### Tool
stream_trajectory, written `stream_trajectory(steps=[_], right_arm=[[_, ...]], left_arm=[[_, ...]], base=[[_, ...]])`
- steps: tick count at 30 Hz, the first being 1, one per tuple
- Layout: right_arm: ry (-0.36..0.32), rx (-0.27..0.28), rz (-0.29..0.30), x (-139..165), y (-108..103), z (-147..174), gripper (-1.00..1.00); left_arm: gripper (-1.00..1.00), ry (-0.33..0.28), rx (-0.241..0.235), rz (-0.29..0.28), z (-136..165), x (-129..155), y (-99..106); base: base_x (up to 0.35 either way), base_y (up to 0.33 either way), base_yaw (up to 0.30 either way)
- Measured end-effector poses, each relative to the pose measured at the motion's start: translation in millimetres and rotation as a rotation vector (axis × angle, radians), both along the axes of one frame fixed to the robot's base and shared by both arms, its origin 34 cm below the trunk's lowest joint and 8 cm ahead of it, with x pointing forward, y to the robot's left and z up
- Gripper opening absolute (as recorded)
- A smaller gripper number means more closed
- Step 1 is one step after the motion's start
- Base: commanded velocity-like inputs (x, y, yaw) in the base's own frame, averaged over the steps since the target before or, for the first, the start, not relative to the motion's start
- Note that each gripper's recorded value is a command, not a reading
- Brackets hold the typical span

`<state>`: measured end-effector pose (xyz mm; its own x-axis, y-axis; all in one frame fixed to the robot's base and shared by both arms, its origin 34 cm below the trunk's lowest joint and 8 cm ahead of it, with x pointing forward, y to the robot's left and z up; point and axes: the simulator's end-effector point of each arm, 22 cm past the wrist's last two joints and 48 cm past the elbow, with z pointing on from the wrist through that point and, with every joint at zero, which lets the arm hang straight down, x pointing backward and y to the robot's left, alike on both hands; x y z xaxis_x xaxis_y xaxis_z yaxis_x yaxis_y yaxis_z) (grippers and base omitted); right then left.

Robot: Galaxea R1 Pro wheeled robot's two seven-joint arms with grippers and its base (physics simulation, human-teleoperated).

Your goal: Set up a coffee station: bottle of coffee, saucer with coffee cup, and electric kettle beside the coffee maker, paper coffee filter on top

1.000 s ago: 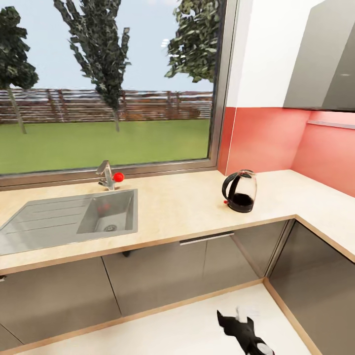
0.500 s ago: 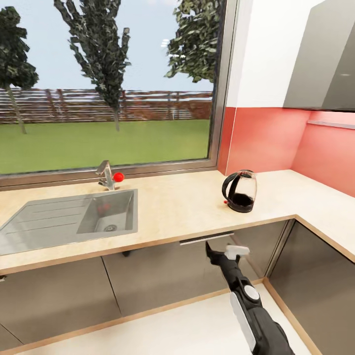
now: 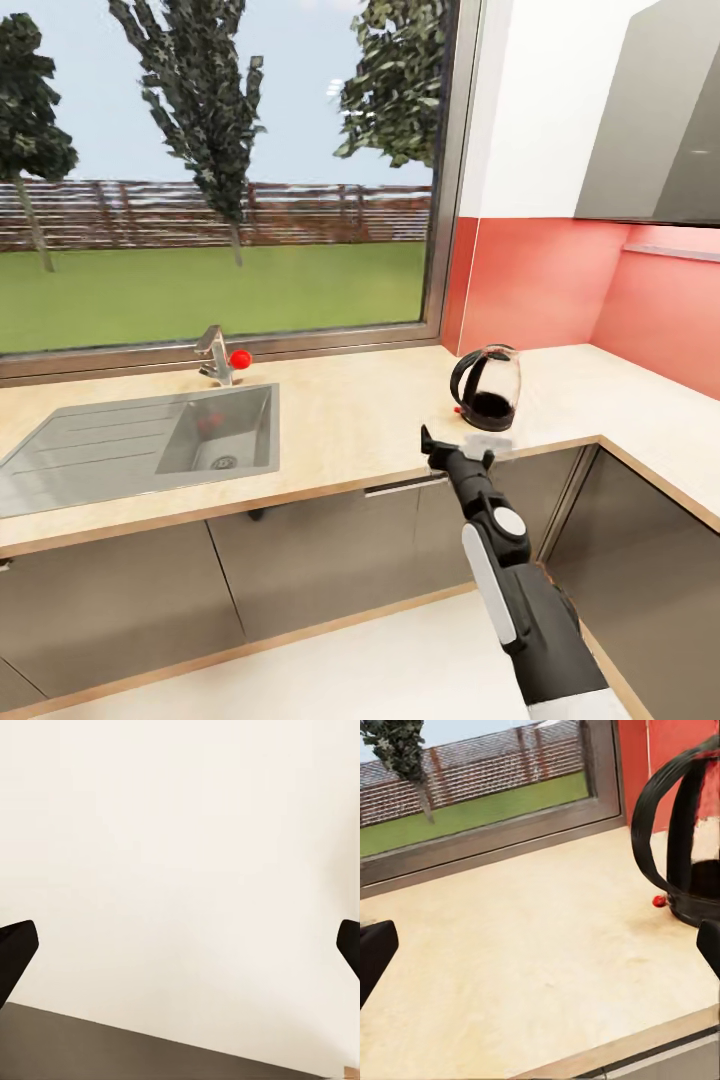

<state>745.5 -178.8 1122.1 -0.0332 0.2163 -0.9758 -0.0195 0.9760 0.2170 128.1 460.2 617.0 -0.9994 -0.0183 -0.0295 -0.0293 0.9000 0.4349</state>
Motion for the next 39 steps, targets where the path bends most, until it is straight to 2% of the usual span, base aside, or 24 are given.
stream_trajectory(steps=[4, 10, 18, 23, 29, 34, 39], right_arm=[[-0.013, -0.011, 0.016, 15.5, 6.5, 25.1, 1.0], [0.002, -0.021, 0.042, 21.2, 17.0, 29.9, 1.0], [0.059, -0.034, 0.047, 24.1, 20.1, 3.8, 1.0], [0.092, -0.048, 0.05, 23.1, 30.2, -9.9, 1.0], [0.13, -0.05, 0.04, 24.6, 20.3, -27.8, 1.0], [0.139, -0.046, 0.048, 25.4, 17.3, -33.4, 1.0], [0.14, -0.047, 0.047, 25.4, 16.3, -34.2, 1.0]], left_arm=[[1.0, 0.012, -0.004, 0.001, -0.9, -3.0, -3.4], [1.0, 0.024, -0.022, -0.005, -4.2, -7.4, -16.1], [1.0, 0.029, -0.029, -0.005, -5.1, -9.2, -19.6], [1.0, 0.03, -0.061, 0.001, -9.7, -19.2, -42.3], [1.0, 0.03, -0.041, 0.003, -6.7, -12.5, -26.5], [1.0, -0.002, -0.041, -0.006, -7.0, 0.2, -26.4], [1.0, -0.056, -0.075, -0.022, -11.5, 20.0, -45.8]], base=[[0.0, 0.0, 0.0], [0.0, 0.0, 0.0], [0.0, -0.01, 0.0], [0.0, -0.031, 0.0], [0.0, -0.007, 0.0], [0.0, -0.001, 0.0], [0.0, 0.0, 0.0]])
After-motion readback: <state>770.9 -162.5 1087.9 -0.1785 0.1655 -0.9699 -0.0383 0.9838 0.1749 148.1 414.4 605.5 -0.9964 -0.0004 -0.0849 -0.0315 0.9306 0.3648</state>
